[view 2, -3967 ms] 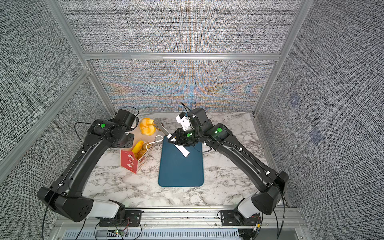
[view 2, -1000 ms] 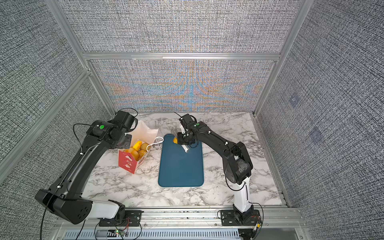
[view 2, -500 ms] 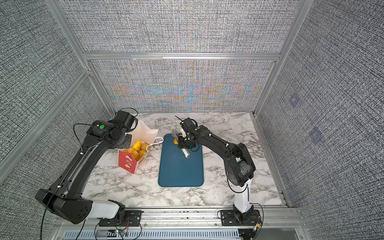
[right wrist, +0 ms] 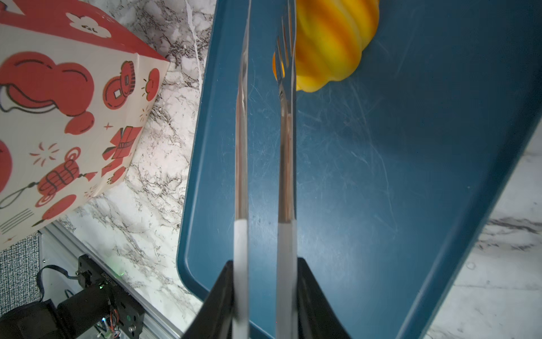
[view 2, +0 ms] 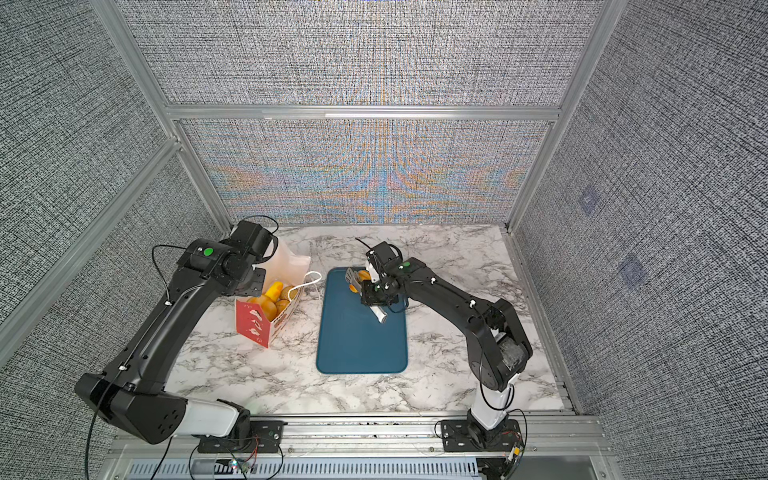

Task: Pack bread into a paper bag
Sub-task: Move the fake bread onto the plate.

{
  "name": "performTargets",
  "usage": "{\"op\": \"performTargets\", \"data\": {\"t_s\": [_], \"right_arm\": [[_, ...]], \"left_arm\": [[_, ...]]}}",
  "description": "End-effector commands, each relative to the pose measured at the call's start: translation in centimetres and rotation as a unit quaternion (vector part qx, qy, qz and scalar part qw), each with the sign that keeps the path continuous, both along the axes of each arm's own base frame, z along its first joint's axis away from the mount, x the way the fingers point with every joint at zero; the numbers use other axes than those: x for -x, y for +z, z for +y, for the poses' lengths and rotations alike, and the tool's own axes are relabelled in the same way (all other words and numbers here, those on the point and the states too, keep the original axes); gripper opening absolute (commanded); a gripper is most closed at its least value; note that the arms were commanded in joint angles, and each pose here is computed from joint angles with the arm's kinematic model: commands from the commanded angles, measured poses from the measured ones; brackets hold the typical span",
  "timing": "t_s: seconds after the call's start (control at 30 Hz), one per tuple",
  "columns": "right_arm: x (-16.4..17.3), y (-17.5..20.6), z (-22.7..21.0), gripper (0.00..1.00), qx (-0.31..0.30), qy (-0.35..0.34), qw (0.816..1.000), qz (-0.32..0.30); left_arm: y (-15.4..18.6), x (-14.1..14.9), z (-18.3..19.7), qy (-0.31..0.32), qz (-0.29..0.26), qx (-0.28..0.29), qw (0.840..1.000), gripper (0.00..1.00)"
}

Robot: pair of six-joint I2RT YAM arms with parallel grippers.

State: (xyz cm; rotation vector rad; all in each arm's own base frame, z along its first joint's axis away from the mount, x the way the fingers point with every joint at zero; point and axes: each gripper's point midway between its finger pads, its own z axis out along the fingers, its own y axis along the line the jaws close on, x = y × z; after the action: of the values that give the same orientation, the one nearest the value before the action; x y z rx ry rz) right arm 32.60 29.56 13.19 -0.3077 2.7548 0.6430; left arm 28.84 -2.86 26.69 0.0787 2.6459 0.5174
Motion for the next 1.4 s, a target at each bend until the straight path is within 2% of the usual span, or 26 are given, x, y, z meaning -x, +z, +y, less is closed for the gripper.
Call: {"op": "performTargets", "data": {"t_s": [0.0,0.27,0.6,1.37], "right_arm": [[0.0,0.2,0.0,0.33,-0.001,-0.001,1.0,-0.003],[-1.2,2.2,2.3,0.33,-0.022,0.01,0.999,-0.021],[-2.2,0.3,3.8,0.33,-0.012,0.018,1.0,-0.011],[0.0,-1.3,-0.9,0.32,0.039,-0.019,0.999,-0.003]], "left_arm": [[0.3,-0.5,0.0,0.0,-0.012,-0.001,1.0,0.02],[0.1,-0.6,-0.1,-0.001,-0.009,0.001,1.0,0.02],[0.2,-0.6,0.0,-0.001,-0.011,-0.004,1.0,0.02],[0.0,-0.3,0.1,-0.003,-0.012,-0.004,1.0,0.02]]}}
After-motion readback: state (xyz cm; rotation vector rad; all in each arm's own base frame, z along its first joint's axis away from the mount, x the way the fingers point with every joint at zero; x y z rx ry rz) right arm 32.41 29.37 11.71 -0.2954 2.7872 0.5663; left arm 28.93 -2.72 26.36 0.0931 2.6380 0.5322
